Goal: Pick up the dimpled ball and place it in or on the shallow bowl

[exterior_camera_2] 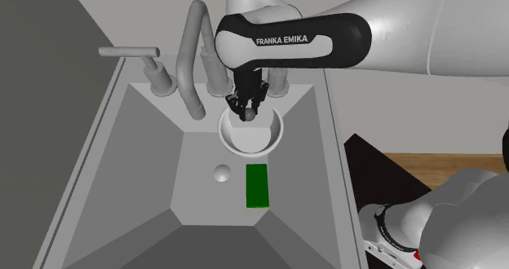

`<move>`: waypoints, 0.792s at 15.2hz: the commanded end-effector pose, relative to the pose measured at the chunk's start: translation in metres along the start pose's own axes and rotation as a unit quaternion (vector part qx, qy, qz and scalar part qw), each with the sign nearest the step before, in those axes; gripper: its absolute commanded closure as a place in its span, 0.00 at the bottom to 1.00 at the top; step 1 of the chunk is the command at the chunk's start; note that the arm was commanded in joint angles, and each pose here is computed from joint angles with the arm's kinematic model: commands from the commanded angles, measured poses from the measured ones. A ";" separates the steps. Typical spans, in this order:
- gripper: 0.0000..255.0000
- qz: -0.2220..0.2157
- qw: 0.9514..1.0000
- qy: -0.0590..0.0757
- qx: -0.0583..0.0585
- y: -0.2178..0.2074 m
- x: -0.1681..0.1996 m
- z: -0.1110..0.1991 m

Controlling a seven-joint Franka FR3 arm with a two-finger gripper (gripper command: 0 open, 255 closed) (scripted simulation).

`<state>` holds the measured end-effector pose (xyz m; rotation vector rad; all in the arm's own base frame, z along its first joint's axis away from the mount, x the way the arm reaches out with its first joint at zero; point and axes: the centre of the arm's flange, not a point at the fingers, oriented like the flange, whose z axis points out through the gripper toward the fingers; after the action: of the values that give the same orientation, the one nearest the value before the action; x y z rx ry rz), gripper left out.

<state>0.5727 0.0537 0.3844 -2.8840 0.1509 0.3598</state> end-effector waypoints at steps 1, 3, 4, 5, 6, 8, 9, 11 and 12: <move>1.00 0.000 1.000 0.000 0.000 0.002 0.002 0.010; 1.00 0.000 1.000 0.000 0.000 0.005 0.005 0.020; 1.00 0.000 1.000 0.000 0.000 0.006 0.006 0.025; 1.00 0.000 1.000 0.000 0.000 0.007 0.008 0.030; 1.00 0.000 1.000 0.000 0.000 0.008 0.009 0.035; 1.00 0.000 1.000 0.000 0.000 0.010 0.011 0.043; 1.00 0.000 1.000 0.000 0.000 0.010 0.011 0.043; 1.00 0.000 1.000 0.000 0.000 0.010 0.011 0.043; 1.00 0.000 1.000 0.000 0.000 0.010 0.011 0.043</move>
<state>0.5767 0.0612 0.3572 -2.8857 0.1265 0.3168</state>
